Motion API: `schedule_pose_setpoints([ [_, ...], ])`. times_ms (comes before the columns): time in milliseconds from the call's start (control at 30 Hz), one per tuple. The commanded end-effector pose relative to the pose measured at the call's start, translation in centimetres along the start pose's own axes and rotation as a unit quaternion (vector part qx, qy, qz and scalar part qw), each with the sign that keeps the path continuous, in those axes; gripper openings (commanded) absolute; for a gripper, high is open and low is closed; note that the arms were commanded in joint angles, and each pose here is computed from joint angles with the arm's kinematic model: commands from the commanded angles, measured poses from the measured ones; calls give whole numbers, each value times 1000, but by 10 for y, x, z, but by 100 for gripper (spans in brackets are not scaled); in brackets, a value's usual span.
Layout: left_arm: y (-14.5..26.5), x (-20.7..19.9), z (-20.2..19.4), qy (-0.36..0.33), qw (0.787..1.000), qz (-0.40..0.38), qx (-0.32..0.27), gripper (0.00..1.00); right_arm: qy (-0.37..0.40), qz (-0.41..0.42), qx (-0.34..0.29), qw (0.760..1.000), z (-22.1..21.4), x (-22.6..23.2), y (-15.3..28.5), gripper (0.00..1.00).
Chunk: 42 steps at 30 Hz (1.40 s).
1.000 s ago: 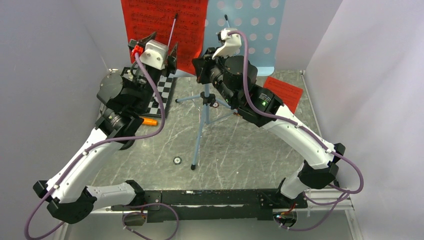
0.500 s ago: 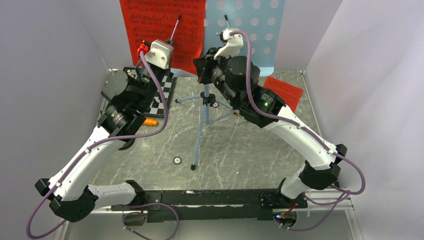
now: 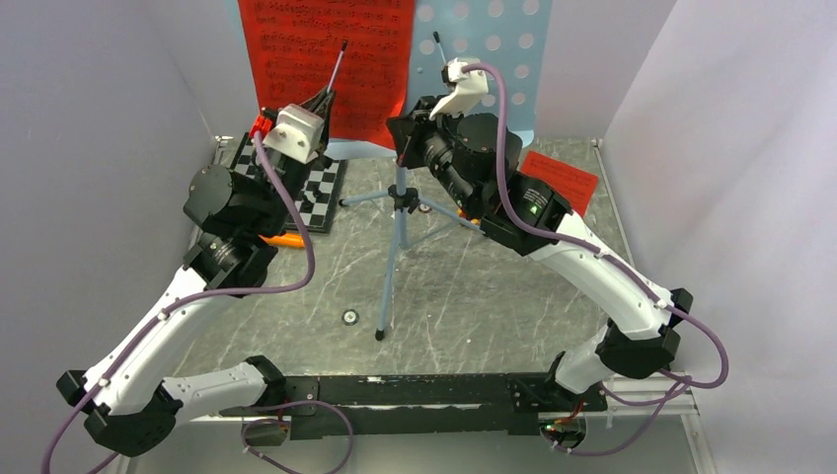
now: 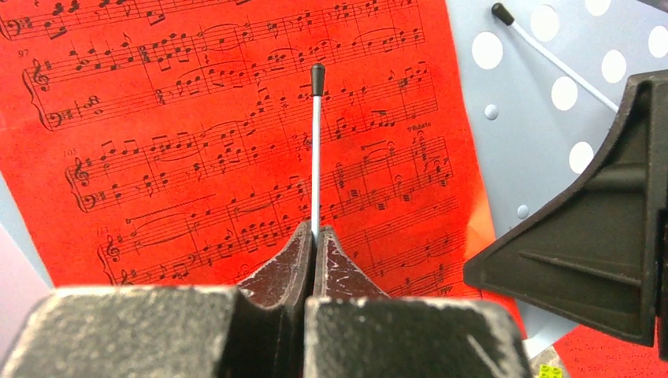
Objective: Pack up the instrument practice props
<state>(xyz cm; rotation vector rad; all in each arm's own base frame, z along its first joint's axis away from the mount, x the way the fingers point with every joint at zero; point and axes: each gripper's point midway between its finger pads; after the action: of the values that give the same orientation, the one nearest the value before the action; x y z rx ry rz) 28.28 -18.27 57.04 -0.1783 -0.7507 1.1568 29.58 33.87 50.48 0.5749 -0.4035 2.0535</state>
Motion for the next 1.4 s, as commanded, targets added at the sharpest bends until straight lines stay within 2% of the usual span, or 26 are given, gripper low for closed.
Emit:
schedule_pose_setpoints([
  [0,13,32,40,5,997,38,-63,0,-14,18,-37,999,36,7,21,0],
  [433,16,33,38,-3,997,43,-61,0,-4,87,-57,995,81,22,76,0],
  [667,16,33,37,0,997,45,-63,0,23,83,-73,994,106,11,110,0],
  [800,14,32,34,-4,997,46,-57,0,51,105,-69,991,109,7,133,0],
  [1133,5,28,21,-12,997,58,-42,0,112,229,-31,966,91,17,194,0],
  [1233,3,28,18,-9,997,63,-39,16,135,276,0,952,72,23,207,0],
  [1367,5,29,16,-6,997,67,-37,56,169,303,52,937,40,19,211,0],
])
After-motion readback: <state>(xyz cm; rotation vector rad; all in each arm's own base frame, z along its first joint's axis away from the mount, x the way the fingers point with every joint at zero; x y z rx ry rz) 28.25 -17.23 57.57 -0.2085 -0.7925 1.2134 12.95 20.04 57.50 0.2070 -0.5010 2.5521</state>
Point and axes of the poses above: each gripper's point midway between its finger pads, its own y axis back along the fingers, its own x axis along the line the jaws close on, z = x × y, and after that the axes turned 12 degrees about -y, right-handed
